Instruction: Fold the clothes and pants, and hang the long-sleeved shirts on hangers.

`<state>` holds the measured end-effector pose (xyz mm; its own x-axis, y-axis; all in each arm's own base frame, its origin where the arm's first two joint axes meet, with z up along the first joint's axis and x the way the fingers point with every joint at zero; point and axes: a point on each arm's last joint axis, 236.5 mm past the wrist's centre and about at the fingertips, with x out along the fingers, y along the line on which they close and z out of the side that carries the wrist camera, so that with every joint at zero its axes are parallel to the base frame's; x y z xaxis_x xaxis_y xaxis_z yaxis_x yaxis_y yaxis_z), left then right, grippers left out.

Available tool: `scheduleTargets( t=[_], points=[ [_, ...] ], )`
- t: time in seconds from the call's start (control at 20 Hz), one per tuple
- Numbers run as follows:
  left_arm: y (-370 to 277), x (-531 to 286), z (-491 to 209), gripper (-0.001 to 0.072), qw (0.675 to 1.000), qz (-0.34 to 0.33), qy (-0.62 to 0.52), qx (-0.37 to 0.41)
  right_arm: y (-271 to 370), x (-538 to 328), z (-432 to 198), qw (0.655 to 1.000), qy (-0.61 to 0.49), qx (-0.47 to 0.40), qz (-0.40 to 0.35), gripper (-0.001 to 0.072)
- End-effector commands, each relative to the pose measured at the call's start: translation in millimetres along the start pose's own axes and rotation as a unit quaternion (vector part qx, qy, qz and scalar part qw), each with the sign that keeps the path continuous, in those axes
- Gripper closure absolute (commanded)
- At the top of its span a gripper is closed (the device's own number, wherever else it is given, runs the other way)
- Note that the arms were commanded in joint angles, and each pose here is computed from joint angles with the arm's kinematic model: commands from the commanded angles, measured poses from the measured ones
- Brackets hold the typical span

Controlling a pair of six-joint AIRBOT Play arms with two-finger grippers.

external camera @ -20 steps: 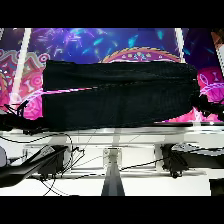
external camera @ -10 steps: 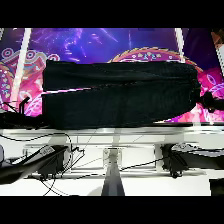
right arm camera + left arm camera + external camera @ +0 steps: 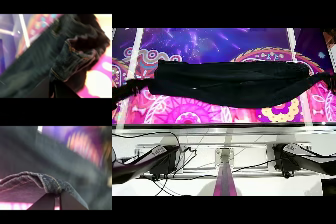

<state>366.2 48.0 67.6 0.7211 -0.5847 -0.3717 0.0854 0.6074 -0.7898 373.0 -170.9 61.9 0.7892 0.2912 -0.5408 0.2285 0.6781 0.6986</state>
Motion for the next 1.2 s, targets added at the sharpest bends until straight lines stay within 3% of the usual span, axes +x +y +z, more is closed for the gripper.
scheduleTargets(
  t=[0.0, 0.3, 0.65, 0.95, 1.0, 1.05, 1.1, 1.15],
  points=[
    [14, -3, 77, 0.0679, 0.986, 0.037, -0.156, -0.052, 25, 24, 31, 0.998, -0.062, 0.007, -0.006, 0.0687],
    [51, 22, 120, 0.0679, 0.966, 0.14, -0.216, -0.041, 33, 41, 108, 0.962, -0.255, 0.042, -0.086, 0.0688],
    [97, 110, 101, 0.0679, 0.975, 0.147, -0.145, -0.08, 16, 126, 93, 0.972, -0.204, 0.069, -0.093, 0.0688],
    [103, 141, 124, 0.0677, 0.975, 0.121, -0.155, -0.1, -4, 175, 98, 0.971, -0.189, 0.115, -0.09, 0.0687],
    [100, 141, 128, 0.064, 0.976, 0.118, -0.157, -0.095, 1, 179, 98, 0.973, -0.183, 0.109, -0.085, 0.0646],
    [96, 141, 132, 0.0373, 0.977, 0.116, -0.159, -0.087, 6, 182, 97, 0.977, -0.173, 0.088, -0.084, 0.0297],
    [93, 140, 135, -0.0003, 0.977, 0.114, -0.16, -0.081, 9, 182, 97, 0.98, -0.165, 0.058, -0.09, -0.0008],
    [88, 139, 135, 0.0, 0.979, 0.106, -0.155, -0.074, 13, 182, 93, 0.984, -0.146, 0.028, -0.093, 0.0014]
  ],
)
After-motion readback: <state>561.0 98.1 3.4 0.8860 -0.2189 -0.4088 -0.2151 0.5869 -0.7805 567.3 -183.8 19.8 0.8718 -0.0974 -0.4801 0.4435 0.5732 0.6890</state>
